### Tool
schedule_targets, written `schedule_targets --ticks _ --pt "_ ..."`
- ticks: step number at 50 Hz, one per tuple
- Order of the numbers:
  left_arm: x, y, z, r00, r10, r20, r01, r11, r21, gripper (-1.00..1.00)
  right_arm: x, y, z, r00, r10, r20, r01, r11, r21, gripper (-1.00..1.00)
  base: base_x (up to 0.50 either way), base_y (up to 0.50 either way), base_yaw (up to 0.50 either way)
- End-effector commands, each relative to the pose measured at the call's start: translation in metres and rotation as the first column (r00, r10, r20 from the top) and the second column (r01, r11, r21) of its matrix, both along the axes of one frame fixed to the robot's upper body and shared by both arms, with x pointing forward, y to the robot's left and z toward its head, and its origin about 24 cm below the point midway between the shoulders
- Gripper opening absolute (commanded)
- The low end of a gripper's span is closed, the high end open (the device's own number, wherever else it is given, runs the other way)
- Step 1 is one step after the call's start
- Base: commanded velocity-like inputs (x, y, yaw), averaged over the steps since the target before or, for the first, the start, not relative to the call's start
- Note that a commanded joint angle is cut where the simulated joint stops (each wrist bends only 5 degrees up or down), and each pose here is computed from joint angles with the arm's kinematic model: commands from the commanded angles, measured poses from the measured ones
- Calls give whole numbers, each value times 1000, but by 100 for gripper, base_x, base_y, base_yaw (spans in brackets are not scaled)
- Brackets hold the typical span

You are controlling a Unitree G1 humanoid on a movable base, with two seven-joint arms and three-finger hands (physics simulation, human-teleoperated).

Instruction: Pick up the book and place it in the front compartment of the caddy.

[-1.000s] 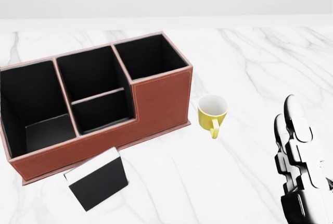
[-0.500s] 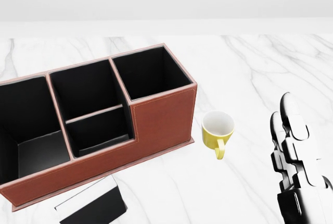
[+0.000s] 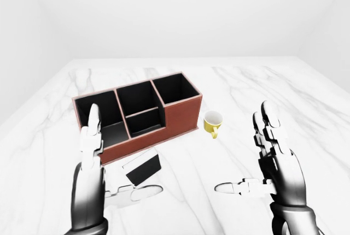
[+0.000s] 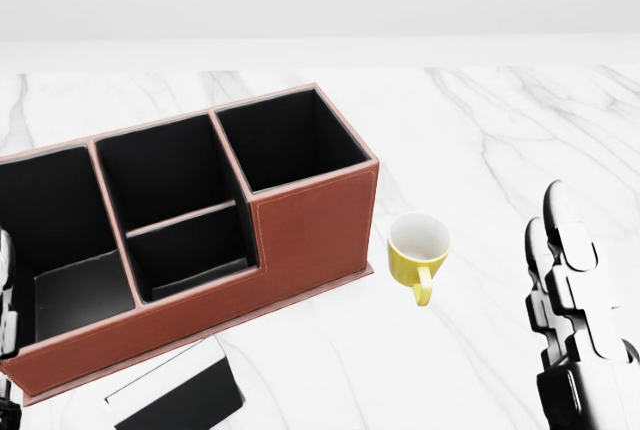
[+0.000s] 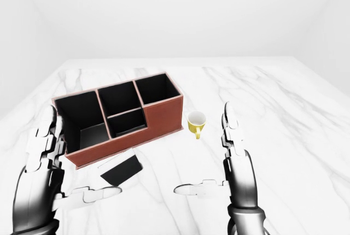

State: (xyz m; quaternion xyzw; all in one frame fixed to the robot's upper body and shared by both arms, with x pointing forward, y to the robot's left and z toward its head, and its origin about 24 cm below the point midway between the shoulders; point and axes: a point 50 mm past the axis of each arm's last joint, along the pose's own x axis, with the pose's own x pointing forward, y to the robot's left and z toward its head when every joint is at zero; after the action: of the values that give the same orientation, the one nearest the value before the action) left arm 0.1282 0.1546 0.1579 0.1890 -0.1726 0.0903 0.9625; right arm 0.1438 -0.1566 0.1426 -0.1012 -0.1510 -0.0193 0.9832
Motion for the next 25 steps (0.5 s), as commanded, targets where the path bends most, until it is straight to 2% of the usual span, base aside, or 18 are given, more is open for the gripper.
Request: schedule_targets --ticks 1,3,4,7,10,17,25 --pt "1 -23 -16 999 36 -3 -34 974 222 100 0 -1 -2 1000 -6 -10 6 1000 1 100 0 0 0" --pt "3 -32 -24 1000 -4 -20 10 958 285 100 0 -1 -2 1000 -7 -9 7 1000 1 100 0 0 0" --pt "2 -33 -23 1000 -11 -15 14 958 286 100 0 -1 -2 1000 -7 -8 7 1000 1 100 0 0 0" --pt "7 -44 -37 1000 -23 -16 28 923 384 100 0 -2 -2 1000 -11 -9 11 1000 4 100 0 0 0" --pt "9 -48 -43 999 -32 -15 35 902 429 100 -1 -2 -2 1000 -10 -9 10 1000 4 100 0 0 0" --pt "8 -53 -49 997 -65 -36 74 893 444 100 0 -1 -2 1000 -8 -12 8 1000 1 100 0 0 0" --pt "12 -57 -62 995 -74 -73 100 867 489 100 -1 -1 -3 1000 -8 -15 8 1000 0 100 0 0 0"
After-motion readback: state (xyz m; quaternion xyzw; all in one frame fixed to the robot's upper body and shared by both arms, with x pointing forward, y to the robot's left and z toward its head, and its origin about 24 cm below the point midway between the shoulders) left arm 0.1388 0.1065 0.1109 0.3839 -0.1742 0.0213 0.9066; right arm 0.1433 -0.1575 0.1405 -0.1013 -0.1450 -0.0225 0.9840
